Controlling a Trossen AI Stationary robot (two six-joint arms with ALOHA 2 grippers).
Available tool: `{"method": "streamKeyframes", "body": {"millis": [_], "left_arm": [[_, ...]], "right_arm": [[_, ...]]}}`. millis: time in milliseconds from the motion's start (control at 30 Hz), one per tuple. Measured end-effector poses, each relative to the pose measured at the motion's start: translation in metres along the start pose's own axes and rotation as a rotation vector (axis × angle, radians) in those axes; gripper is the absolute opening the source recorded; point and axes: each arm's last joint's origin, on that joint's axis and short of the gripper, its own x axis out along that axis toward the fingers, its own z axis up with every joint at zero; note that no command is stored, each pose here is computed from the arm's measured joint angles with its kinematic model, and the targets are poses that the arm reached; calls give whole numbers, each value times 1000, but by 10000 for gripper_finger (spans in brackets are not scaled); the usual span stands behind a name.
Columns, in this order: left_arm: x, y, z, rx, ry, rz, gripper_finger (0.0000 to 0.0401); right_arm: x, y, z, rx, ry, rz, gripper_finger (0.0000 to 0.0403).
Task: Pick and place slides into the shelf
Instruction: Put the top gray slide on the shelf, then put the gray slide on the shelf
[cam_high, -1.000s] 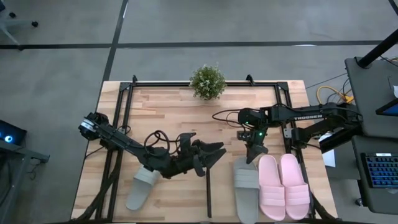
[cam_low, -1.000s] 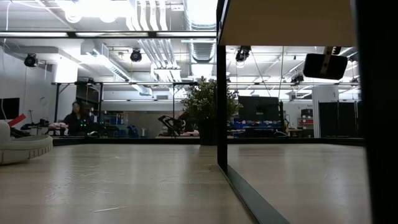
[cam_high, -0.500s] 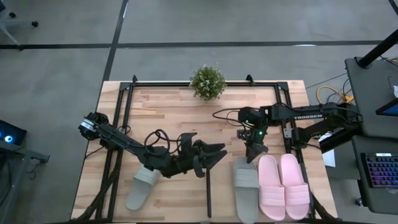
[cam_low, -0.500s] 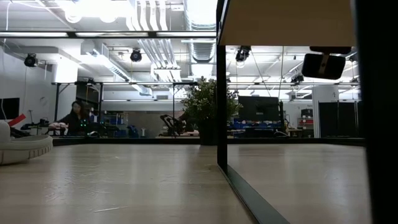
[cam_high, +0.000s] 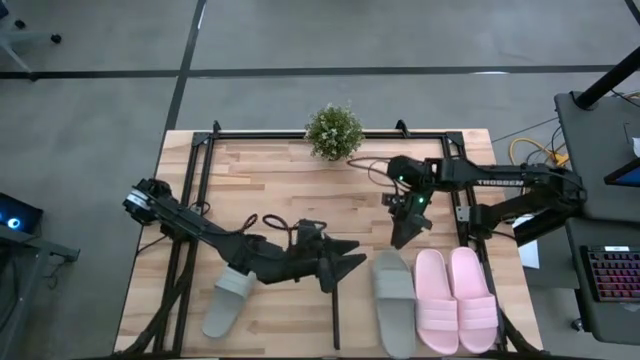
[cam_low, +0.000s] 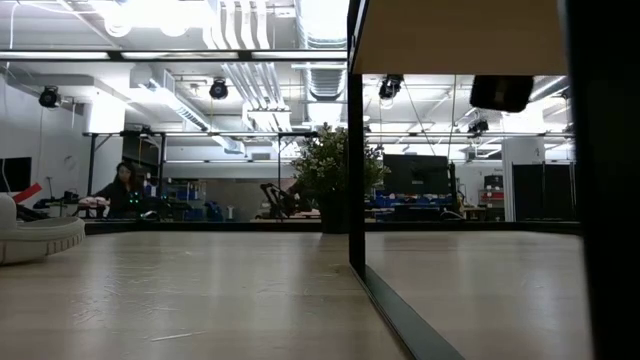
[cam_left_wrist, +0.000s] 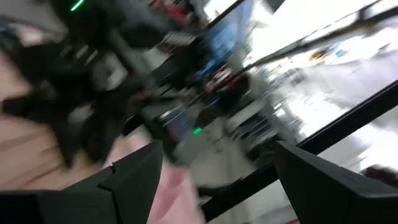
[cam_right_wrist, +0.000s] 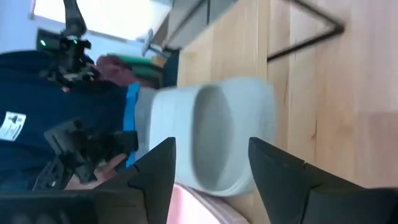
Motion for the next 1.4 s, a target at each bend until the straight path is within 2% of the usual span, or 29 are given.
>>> {"method": "streamKeyframes", "body": {"millis": [167, 333, 467, 833, 1133, 1400], "left_arm": [[-10, 3, 2, 19, 71, 86, 290], [-25, -3, 15, 30, 58, 99, 290], [-43, 1, 20, 37, 46, 132, 290], [-83, 40, 1, -80, 47, 234, 290], [-108, 60, -6, -157, 88, 263, 290], [-142, 70, 0, -207, 168, 426, 290]], "right_arm": [[-18, 11, 5, -36, -77, -9, 196], [-26, 22, 5, -67, -124, -31, 196], [-29, 28, 2, -85, -148, -54, 196], [-38, 48, -4, -149, -215, -32, 194], [-44, 64, 8, -218, -312, 22, 194], [-43, 59, 11, -192, -340, -19, 194]]}}
